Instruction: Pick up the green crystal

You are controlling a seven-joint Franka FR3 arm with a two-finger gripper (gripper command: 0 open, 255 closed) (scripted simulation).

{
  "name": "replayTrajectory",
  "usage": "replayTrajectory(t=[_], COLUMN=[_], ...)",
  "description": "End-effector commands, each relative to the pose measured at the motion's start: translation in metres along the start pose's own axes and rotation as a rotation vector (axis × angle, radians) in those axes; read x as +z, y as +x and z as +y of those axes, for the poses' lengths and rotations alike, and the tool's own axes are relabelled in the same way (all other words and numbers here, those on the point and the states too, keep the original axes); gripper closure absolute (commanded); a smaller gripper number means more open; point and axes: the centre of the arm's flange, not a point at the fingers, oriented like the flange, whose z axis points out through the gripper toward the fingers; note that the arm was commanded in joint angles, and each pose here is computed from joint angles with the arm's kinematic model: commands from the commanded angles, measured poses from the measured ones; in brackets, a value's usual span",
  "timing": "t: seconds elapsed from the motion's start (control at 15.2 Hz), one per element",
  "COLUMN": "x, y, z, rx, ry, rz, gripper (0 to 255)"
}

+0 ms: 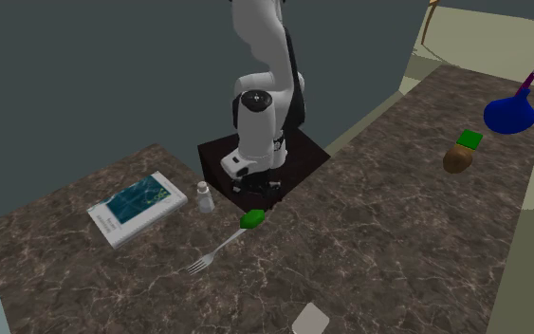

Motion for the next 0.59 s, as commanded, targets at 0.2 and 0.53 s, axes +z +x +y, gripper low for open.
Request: replayTrajectory(t=[0.2,0.53], x=[0.037,0.066], y=[0.007,0.006], z=[0.011,0.010], rx=[0.042,0.042], ry=[0.003,0.003], rz=[0.008,0.008], gripper=[0,0])
